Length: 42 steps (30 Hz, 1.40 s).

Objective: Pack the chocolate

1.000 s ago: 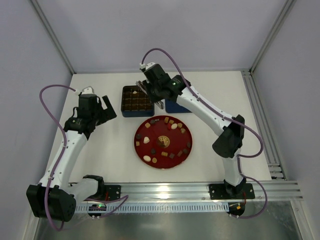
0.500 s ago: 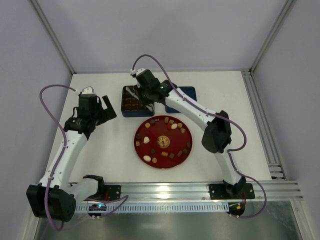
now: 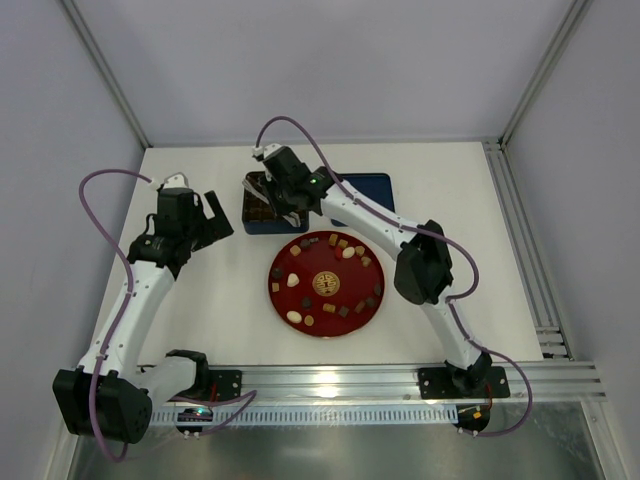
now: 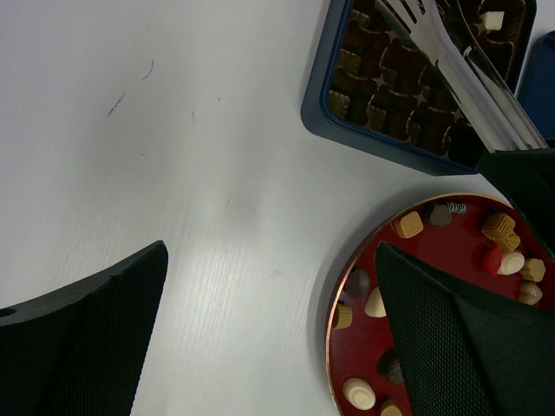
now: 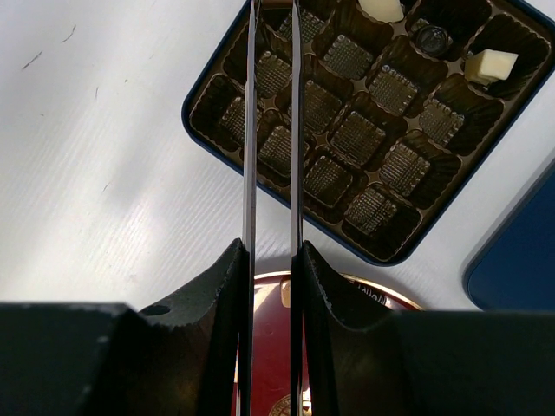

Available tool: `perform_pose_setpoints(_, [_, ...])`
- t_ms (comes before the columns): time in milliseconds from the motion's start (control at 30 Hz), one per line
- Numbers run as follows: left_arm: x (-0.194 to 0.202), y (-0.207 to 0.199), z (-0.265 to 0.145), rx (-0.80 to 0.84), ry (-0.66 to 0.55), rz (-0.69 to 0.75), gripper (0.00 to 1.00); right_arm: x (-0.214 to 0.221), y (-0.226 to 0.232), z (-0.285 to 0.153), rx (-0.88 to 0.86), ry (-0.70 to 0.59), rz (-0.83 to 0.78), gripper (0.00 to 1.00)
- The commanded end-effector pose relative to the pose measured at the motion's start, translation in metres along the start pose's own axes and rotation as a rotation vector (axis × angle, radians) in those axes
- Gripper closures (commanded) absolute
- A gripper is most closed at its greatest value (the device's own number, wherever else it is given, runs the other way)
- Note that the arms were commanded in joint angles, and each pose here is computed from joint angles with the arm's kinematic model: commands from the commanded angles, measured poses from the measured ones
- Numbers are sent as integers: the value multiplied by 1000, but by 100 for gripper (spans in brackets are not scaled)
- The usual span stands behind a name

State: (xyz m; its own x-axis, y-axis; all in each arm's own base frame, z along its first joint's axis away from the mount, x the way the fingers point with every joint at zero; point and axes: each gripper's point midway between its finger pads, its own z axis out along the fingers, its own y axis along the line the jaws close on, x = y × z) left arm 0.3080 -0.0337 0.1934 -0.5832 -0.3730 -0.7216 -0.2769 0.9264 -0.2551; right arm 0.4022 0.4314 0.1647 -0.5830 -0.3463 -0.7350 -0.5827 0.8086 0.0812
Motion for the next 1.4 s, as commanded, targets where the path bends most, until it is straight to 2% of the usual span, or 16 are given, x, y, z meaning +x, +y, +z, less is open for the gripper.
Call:
perform_pose_setpoints(0, [-8,-3,-3,22,-37,-11,0,-35,8,-9,-22,-110,11,74])
perform_pose_setpoints(1100, [-9,-3,-2,18,-35,-7,0,-11,-2,14,25,-56,-2,73])
perform_pose_setpoints(1367, [-9,-3,-2,16,-35,-7,0,-11,-2,13,24,-56,-3,67])
